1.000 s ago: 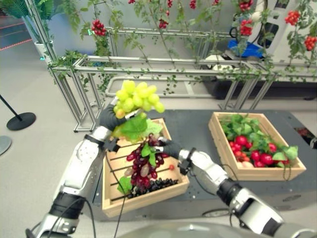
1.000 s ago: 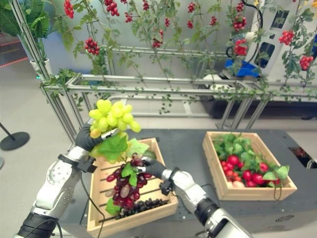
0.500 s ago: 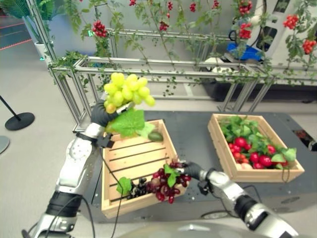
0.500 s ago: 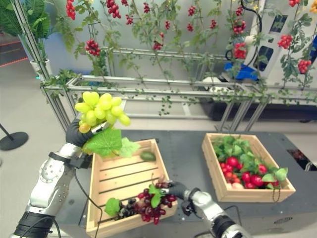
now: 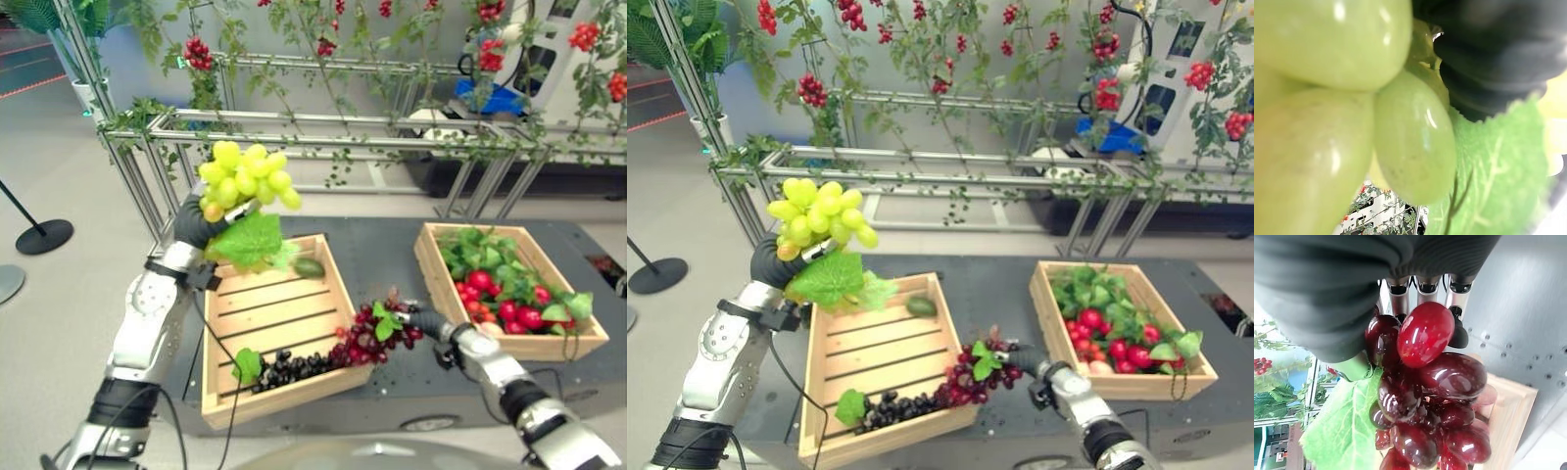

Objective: Pick up the fruits from the basket on one side to the basket on the other side

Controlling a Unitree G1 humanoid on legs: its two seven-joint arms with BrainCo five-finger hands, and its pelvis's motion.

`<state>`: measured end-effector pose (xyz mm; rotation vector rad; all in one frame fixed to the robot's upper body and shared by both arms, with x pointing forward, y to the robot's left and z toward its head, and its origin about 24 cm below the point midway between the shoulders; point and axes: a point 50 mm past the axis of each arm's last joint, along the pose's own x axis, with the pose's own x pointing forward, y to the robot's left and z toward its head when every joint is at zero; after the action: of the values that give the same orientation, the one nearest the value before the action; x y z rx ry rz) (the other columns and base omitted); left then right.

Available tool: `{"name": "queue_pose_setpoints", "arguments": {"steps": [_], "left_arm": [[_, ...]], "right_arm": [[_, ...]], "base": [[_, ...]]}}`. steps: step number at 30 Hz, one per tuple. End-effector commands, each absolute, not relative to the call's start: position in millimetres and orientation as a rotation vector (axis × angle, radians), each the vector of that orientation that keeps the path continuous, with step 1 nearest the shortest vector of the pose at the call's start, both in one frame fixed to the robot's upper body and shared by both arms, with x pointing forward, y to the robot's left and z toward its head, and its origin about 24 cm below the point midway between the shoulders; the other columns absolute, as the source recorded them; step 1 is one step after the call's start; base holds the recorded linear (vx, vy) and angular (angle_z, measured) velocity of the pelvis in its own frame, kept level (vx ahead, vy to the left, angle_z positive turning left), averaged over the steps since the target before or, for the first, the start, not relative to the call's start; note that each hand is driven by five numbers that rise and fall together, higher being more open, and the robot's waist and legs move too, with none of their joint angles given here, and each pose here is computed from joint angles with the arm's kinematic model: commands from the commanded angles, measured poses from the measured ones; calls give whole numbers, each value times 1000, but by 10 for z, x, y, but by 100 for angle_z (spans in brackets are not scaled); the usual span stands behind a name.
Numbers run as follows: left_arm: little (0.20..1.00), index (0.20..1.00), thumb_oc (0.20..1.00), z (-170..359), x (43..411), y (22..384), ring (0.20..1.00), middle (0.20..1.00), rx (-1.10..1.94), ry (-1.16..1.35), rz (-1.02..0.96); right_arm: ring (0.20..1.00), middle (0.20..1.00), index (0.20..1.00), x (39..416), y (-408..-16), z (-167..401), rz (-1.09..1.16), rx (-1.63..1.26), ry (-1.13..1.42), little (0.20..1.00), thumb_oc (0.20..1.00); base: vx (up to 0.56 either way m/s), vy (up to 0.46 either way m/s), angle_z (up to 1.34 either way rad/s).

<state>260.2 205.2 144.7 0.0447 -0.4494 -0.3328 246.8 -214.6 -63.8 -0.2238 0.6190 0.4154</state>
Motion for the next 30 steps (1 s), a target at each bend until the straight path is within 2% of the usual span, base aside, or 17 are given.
{"name": "queue_pose_setpoints", "arguments": {"steps": [1,7,19,30], "left_arm": [[200,200,200,1784,2574,2039,200,200,36,-624,-368],[200,200,200,1757,2582,2015,200,200,21,-613,-378],[200,200,200,1743,2547,1837,200,200,-22,-592,-496],[200,200,200,1776,2572,1717,200,200,-35,-608,-529]], "right_arm": [[200,200,200,2808,-2195,-271,380,-218,429,200,200],[200,200,200,3006,-2054,-83,383,-176,339,200,200],[200,200,200,3635,-1692,599,421,-354,160,200,200],[200,200,200,3732,-1438,695,459,-415,129,200,200]], "base": [[0,0,0],[0,0,0],[11,-7,-3],[23,-16,7]]}}
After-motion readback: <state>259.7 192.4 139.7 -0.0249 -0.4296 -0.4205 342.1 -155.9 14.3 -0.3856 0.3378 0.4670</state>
